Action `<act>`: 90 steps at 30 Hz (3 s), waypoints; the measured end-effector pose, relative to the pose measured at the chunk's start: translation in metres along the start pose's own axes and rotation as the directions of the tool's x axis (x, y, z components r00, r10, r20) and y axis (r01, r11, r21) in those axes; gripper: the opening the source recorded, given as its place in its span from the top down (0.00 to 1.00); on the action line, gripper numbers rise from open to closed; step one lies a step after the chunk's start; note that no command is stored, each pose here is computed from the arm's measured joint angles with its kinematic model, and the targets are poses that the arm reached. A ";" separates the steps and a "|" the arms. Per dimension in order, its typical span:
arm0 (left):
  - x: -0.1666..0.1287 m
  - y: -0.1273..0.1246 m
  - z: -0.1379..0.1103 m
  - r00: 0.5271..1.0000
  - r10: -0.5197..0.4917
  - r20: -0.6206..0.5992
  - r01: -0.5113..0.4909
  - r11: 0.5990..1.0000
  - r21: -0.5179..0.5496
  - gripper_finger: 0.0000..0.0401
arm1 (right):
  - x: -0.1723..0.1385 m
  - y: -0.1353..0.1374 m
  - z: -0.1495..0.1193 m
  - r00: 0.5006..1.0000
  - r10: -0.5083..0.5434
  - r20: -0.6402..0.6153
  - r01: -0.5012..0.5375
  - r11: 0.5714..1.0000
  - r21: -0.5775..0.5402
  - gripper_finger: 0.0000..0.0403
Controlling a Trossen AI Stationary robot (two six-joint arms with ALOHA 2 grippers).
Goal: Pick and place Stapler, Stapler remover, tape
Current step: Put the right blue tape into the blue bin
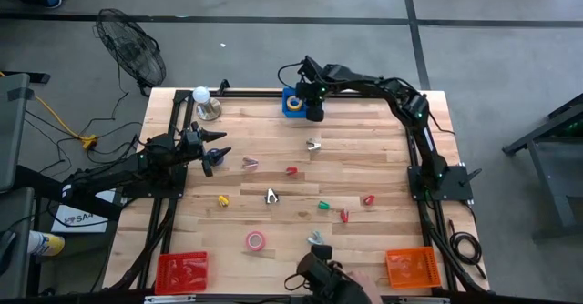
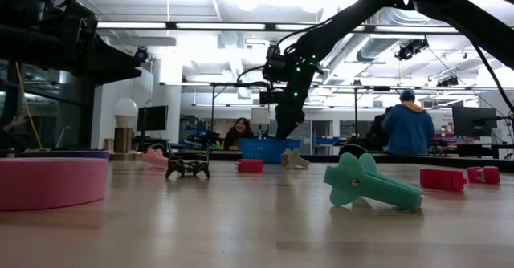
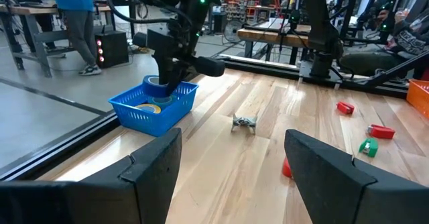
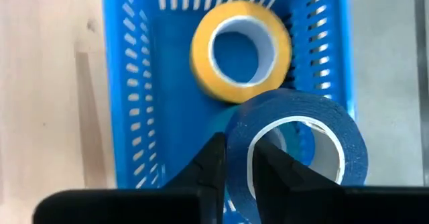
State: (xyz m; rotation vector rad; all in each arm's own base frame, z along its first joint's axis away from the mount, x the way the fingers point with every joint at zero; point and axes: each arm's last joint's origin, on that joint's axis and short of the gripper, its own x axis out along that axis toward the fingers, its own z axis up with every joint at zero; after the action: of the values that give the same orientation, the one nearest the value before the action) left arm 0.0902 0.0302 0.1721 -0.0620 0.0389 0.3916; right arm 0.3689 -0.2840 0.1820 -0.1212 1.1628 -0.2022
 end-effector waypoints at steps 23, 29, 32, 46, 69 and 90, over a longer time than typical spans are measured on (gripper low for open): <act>0.000 0.000 0.000 1.000 0.001 0.000 -0.001 1.000 0.000 0.35 | 0.000 -0.004 -0.005 1.000 0.030 -0.003 -0.030 0.999 0.032 0.85; 0.000 0.000 0.000 1.000 0.001 0.000 -0.001 1.000 0.000 0.35 | -0.001 -0.004 -0.005 1.000 0.030 -0.005 -0.030 0.999 0.033 0.85; 0.000 0.000 0.000 1.000 0.001 0.000 -0.001 1.000 0.000 0.35 | -0.001 -0.004 -0.005 1.000 0.030 -0.008 -0.029 0.999 0.040 0.85; 0.000 0.000 0.000 1.000 0.001 0.000 -0.001 1.000 0.000 0.35 | -0.001 -0.003 -0.005 0.999 0.031 -0.008 -0.030 0.999 0.040 0.84; 0.000 0.000 0.000 1.000 0.001 0.000 -0.001 1.000 0.000 0.35 | -0.001 -0.003 -0.006 0.999 0.031 -0.016 -0.030 0.999 0.041 0.71; 0.000 0.000 0.000 1.000 0.001 -0.001 -0.001 1.000 0.000 0.35 | -0.002 -0.003 -0.010 0.995 -0.020 -0.096 0.024 0.999 0.036 0.68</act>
State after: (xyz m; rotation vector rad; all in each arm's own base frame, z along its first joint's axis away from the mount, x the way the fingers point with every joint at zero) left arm 0.0903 0.0303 0.1719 -0.0624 0.0395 0.3927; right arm 0.3590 -0.2864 0.1805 -0.0928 1.2528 -0.2512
